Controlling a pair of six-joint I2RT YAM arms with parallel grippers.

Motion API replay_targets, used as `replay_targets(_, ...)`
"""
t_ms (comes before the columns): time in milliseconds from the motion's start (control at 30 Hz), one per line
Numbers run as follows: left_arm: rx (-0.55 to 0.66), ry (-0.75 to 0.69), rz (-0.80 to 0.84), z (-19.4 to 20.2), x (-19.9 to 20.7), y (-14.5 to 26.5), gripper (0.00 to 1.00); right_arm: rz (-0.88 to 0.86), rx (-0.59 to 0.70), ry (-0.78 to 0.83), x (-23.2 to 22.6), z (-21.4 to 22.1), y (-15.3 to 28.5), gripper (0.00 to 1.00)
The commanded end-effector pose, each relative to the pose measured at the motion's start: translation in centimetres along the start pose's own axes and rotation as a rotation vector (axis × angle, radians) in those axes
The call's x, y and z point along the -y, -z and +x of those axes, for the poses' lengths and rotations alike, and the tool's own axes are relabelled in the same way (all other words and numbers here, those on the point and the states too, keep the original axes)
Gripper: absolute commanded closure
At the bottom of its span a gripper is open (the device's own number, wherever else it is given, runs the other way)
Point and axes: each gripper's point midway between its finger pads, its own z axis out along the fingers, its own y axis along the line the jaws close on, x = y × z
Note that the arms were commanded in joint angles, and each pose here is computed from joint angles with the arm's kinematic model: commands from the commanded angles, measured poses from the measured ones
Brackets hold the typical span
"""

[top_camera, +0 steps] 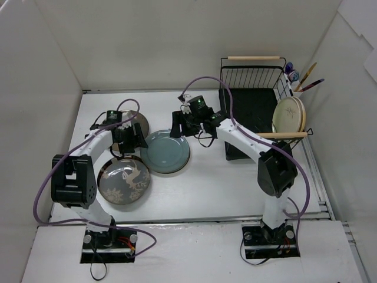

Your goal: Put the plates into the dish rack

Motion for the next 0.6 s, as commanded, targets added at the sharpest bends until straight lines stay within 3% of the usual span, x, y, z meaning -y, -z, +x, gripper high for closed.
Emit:
replay_targets(0, 0.061, -0.046, 0.007, -2.3, 1.1, 0.7, 0.36, 0.074, 0.063, -0.038, 1.0, -0.7, -0.3, 0.47)
replay_targets(567, 0.008, -0.042, -0.004, -1.6, 0.4, -1.6, 0.43, 0.233, -0.035, -0.149, 4.8, 4.7, -3.4, 0.47)
